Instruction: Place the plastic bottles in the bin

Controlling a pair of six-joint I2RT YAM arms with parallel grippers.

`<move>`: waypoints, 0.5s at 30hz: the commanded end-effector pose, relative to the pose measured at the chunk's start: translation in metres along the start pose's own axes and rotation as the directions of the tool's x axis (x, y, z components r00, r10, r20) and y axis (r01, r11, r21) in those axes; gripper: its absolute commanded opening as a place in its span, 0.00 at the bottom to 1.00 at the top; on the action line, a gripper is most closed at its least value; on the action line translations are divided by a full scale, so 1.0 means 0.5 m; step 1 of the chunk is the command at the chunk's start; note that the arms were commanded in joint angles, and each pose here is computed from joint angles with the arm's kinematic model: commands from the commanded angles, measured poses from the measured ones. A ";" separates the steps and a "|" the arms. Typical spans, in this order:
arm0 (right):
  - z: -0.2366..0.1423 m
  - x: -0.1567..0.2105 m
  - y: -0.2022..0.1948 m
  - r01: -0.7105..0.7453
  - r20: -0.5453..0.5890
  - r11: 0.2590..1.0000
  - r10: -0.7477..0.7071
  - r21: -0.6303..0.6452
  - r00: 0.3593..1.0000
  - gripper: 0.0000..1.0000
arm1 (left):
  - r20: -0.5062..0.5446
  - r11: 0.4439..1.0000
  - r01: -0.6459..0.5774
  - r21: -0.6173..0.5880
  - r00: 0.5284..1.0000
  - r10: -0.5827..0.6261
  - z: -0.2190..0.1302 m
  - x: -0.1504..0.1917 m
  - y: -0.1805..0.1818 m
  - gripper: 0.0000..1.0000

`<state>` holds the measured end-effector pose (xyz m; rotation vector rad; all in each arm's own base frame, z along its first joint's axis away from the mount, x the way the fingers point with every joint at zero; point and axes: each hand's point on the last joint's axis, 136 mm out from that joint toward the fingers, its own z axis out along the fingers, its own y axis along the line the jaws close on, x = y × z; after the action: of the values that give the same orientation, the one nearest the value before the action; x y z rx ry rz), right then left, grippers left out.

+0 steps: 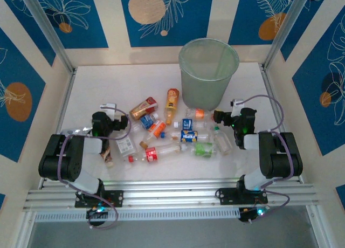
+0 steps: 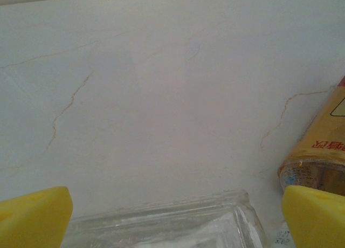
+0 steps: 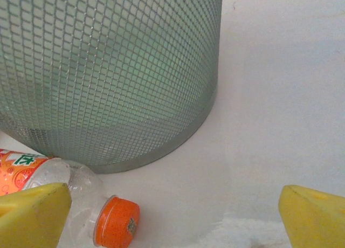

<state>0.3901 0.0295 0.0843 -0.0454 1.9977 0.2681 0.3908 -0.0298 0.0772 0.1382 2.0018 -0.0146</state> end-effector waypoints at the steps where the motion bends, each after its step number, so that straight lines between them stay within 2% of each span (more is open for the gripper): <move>1: -0.006 -0.044 -0.010 -0.022 0.035 0.999 0.021 0.035 0.999 0.99 | 0.033 1.000 -0.001 0.000 0.999 0.001 -0.008 -0.050 0.011 0.99; 10: -0.094 -0.076 -0.029 -0.037 -0.040 0.986 0.044 0.163 0.998 0.99 | 0.066 1.000 0.014 -0.027 0.998 -0.012 -0.055 -0.106 0.022 0.99; 15: -0.188 -0.073 -0.038 -0.202 -0.080 0.939 0.232 0.280 0.969 0.99 | 0.118 0.998 0.069 0.011 0.991 -0.069 -0.074 -0.159 0.008 1.00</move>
<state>0.3536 0.0020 0.1630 0.1525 2.0108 0.1565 0.3854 -0.0289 0.1433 0.1060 1.9160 -0.0313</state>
